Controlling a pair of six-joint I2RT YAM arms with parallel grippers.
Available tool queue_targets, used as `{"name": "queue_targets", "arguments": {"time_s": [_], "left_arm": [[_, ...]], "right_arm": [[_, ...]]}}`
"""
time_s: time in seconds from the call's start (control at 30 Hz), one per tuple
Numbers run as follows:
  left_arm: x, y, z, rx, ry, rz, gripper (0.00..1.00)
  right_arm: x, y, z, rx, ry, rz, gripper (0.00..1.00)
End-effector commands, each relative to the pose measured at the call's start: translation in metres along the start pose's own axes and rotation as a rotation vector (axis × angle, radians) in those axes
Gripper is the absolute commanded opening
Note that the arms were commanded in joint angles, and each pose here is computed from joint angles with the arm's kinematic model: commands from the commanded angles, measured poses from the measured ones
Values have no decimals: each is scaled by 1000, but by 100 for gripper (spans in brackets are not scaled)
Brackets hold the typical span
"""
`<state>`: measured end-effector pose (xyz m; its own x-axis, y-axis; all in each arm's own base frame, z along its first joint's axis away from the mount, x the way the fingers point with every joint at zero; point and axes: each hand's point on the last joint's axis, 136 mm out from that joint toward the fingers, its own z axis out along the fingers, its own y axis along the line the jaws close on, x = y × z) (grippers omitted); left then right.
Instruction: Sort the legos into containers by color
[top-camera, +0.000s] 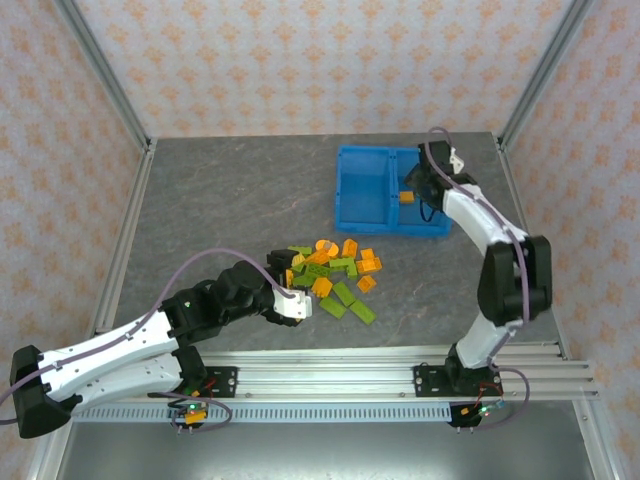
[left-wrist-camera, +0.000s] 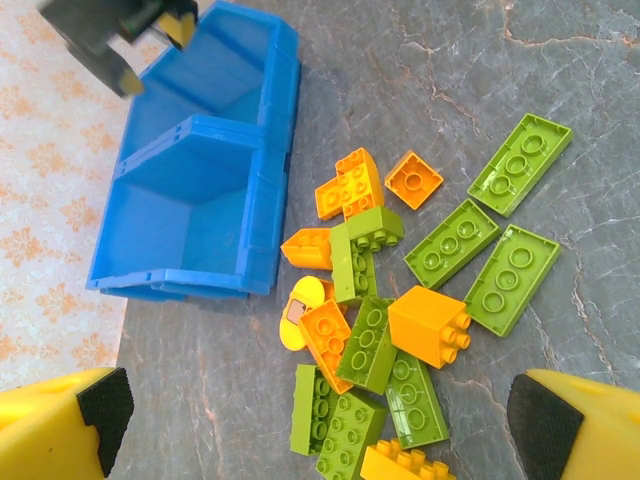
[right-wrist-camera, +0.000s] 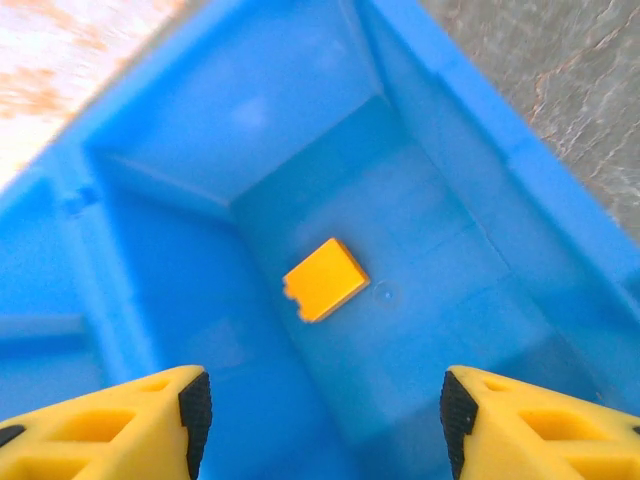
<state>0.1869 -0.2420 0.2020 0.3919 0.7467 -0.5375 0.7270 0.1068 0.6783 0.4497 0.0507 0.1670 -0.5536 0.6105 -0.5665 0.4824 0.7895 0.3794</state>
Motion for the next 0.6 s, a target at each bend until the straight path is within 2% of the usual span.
{"name": "queue_targets", "arguments": {"time_s": [0.0, 0.13, 0.27, 0.33, 0.4, 0.57], "left_arm": [[5, -3, -1, 17, 31, 34, 99], [7, -10, 1, 58, 45, 53, 99], [8, -15, 4, 86, 50, 61, 99], [9, -18, 6, 101, 58, 62, 99], [11, -21, 9, 114, 66, 61, 99], [15, -24, 12, 125, 85, 66, 99]], "right_arm": [[32, 18, -61, -156, 36, -129, 63], [128, 15, -94, -250, 245, -378, 66], [205, -21, -102, -191, 507, -491, 68], [228, -40, -102, -116, 589, -517, 70], [239, -55, -98, -43, 605, -497, 71], [264, -64, -84, 4, 642, -382, 79]]}}
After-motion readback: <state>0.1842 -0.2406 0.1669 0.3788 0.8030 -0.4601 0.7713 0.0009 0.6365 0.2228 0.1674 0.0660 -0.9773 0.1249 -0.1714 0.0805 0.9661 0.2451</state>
